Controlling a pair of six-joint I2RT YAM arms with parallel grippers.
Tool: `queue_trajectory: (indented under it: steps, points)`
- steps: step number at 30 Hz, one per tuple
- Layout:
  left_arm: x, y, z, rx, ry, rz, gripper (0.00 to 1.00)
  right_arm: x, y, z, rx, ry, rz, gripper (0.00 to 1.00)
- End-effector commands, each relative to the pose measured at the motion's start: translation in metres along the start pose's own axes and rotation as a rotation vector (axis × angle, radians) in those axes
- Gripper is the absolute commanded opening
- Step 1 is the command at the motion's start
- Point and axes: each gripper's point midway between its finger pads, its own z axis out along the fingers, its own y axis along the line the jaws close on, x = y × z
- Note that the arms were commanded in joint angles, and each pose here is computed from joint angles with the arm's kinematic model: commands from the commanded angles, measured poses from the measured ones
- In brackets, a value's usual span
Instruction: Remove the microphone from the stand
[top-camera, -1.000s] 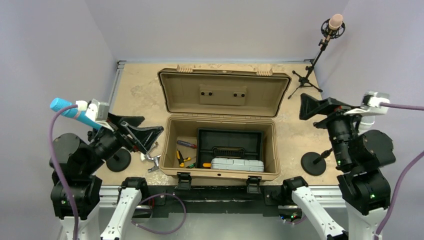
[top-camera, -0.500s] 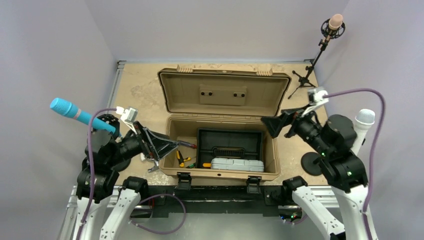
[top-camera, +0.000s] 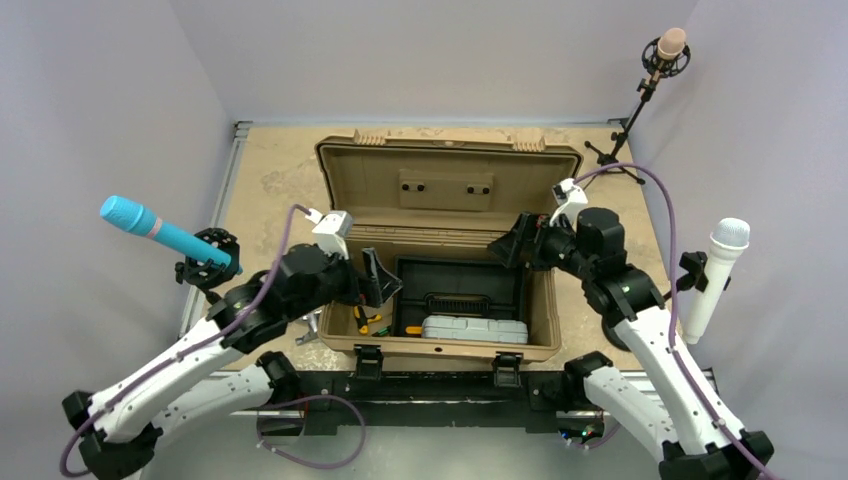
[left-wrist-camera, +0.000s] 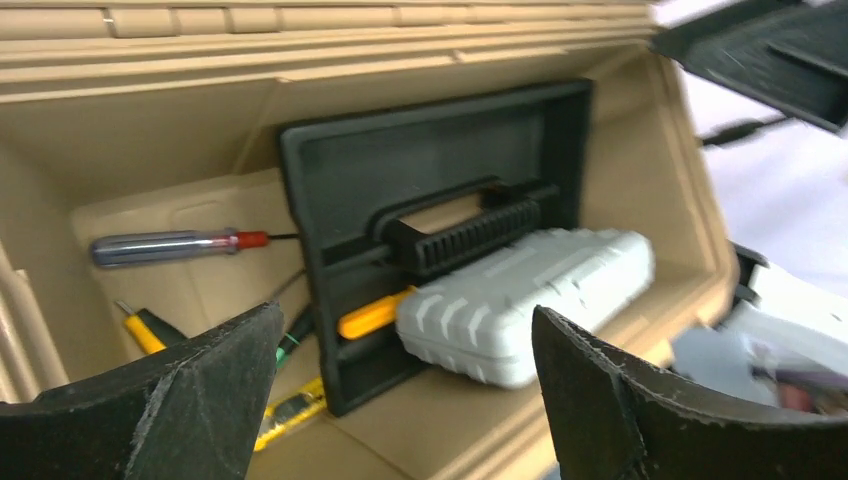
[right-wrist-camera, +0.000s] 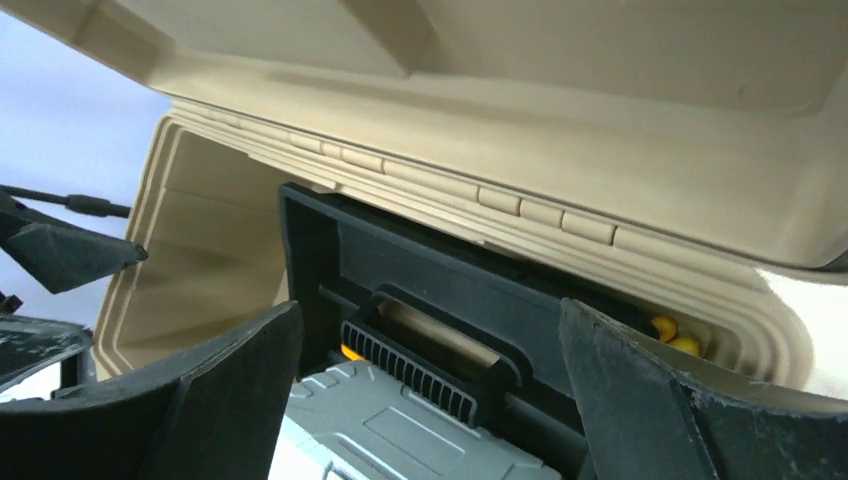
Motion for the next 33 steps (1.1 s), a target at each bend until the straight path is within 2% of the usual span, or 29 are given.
queue_trajectory:
  steps: [1,4,14,19,22,28,33]
  points:
    - [-0.029,0.032,0.02,-0.26,-0.206,-0.025,0.91,-0.012,0.008,0.019,0.042,-0.106,0.075,0.99]
    - [-0.027,0.037,0.034,-0.305,-0.212,-0.038,0.91,0.006,0.015,0.034,0.099,-0.067,0.101,0.99]
    - [-0.023,0.048,0.066,-0.421,-0.187,0.0,0.88,0.02,-0.017,0.046,0.274,-0.105,0.12,0.99]
    - [-0.026,0.042,0.085,-0.423,-0.173,0.028,0.85,0.024,-0.019,0.059,0.28,-0.085,0.11,0.91]
    - [-0.024,0.038,0.094,-0.419,-0.153,0.032,0.87,0.026,-0.021,0.061,0.287,-0.08,0.107,0.91]
    - [-0.026,0.037,0.105,-0.432,-0.119,0.044,0.95,0.028,-0.038,0.069,0.384,-0.08,0.124,0.98]
    - [-0.026,0.042,0.113,-0.454,-0.087,0.032,0.95,0.027,-0.049,0.079,0.452,-0.083,0.108,0.99]
